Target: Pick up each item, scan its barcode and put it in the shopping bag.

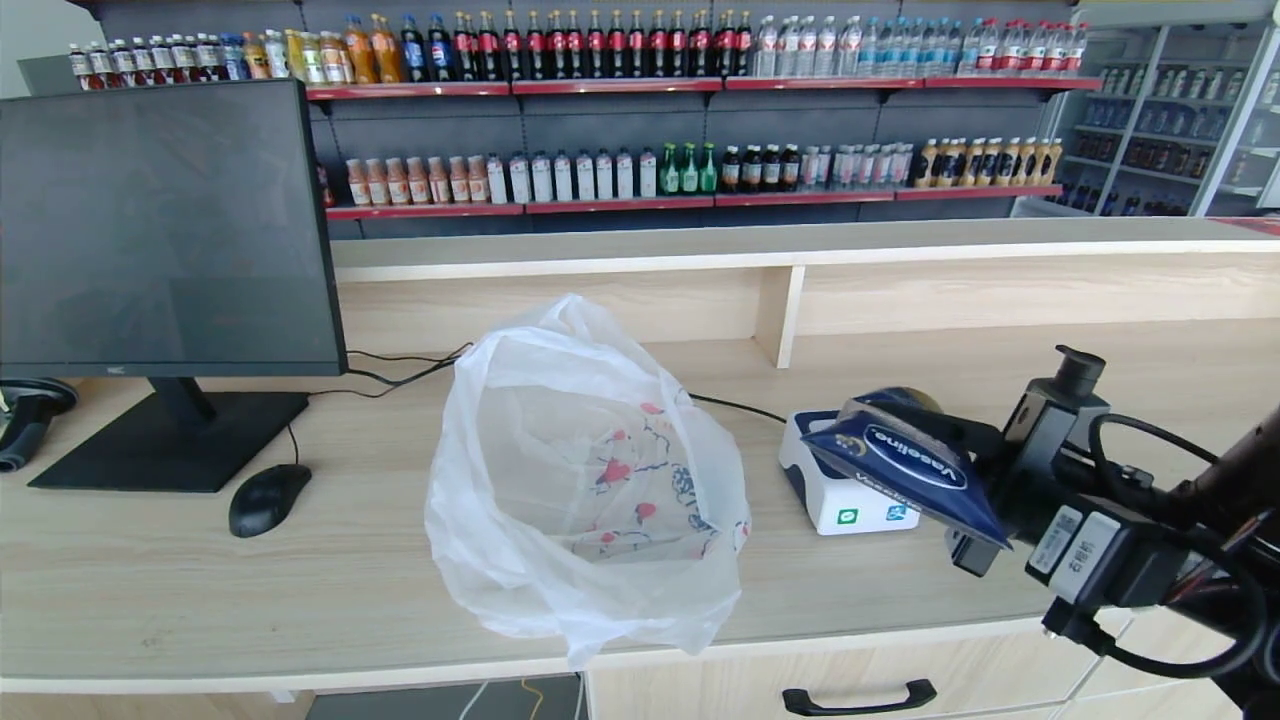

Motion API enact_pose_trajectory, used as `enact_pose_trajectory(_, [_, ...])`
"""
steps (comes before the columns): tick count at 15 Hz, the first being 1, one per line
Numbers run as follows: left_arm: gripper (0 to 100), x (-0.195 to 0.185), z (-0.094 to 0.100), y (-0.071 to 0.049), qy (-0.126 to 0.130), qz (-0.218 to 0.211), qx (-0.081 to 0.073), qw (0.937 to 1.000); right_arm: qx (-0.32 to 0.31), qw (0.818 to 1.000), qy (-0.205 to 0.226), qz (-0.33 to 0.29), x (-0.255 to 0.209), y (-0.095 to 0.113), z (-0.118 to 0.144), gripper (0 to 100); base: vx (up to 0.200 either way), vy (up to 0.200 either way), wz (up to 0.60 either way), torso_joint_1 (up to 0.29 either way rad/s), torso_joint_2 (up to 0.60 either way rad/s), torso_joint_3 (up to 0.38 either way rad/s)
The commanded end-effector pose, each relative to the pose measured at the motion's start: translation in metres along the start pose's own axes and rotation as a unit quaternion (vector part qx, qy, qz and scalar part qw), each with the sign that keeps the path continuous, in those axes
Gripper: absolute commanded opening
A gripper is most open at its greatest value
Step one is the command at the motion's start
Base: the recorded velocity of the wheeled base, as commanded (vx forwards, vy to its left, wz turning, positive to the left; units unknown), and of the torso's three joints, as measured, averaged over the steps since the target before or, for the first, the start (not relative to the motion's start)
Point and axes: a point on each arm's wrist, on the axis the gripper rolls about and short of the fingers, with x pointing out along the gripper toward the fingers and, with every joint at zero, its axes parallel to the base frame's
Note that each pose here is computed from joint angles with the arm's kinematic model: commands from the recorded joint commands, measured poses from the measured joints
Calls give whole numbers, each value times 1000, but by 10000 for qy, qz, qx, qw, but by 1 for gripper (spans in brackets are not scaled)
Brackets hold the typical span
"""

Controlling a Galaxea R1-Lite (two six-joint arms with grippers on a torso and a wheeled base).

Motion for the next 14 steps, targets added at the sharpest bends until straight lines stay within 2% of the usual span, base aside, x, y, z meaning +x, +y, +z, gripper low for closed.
enact_pose_trajectory(1, [100,0,0,0,-2,3,1,10000,33,9995,-255,-158,-6,-9,20,0,0,0,0,0,0,0])
enact_pose_trajectory(5, [100,0,0,0,-2,3,-7,10000,278,9977,-484,-382,-15,-19,41,0,0,0,0,0,0,0])
enact_pose_trajectory(6, [100,0,0,0,-2,3,1,10000,597,9959,-344,-593,-21,-21,49,0,0,0,0,0,0,0])
enact_pose_trajectory(9, [100,0,0,0,-2,3,1,10000,1577,9852,111,-668,-45,-2,60,0,0,0,0,0,0,0])
enact_pose_trajectory(12, [100,0,0,0,-2,3,1,10000,2494,9664,115,-609,-55,4,64,0,0,0,0,0,0,0])
enact_pose_trajectory(14, [100,0,0,0,-2,3,1,10000,3185,9451,-13,-729,-58,0,69,0,0,0,0,0,0,0])
